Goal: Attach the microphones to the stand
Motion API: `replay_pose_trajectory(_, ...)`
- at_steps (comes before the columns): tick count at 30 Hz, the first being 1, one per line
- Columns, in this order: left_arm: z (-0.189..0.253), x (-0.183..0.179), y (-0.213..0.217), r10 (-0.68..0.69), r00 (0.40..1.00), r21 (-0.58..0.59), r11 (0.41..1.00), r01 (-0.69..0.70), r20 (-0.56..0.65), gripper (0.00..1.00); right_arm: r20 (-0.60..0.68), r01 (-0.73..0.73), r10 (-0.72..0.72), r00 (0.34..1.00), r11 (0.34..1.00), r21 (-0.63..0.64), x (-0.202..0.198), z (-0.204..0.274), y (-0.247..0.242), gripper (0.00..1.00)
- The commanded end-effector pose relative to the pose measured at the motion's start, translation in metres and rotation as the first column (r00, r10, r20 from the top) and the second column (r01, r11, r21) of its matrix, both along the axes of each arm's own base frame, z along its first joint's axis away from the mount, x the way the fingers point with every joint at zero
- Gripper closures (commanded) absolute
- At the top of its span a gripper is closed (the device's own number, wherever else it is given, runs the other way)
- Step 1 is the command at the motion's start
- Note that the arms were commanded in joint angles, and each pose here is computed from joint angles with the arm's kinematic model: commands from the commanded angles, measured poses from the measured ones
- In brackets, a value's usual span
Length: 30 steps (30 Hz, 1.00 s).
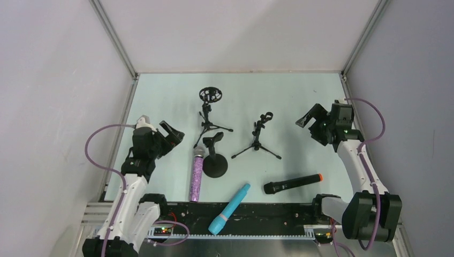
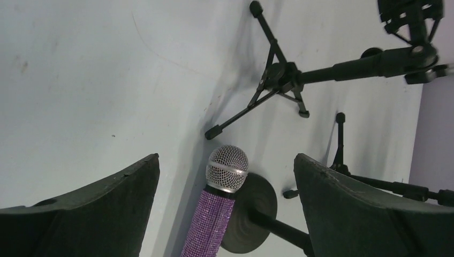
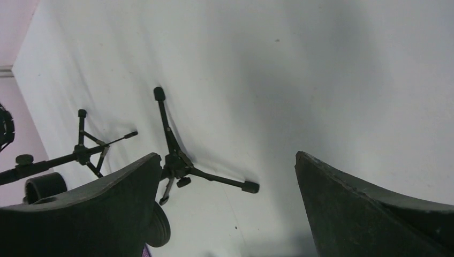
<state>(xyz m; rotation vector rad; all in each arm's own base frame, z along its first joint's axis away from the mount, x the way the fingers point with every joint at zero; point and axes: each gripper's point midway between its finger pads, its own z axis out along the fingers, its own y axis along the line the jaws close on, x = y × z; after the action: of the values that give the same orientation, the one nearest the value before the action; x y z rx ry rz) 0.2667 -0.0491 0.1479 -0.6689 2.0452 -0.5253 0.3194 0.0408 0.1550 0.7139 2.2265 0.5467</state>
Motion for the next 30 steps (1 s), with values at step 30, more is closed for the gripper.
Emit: replay_pose_trajectory(30, 0.258, 0.147, -0.022, -0.154, 0.907, 0.056, 0.988, 0.143, 0.393, 0.01, 0.188, -0.355, 0.323, 0.928, 0.918, 0.176, -0.012, 0.061, 0.074, 0.0)
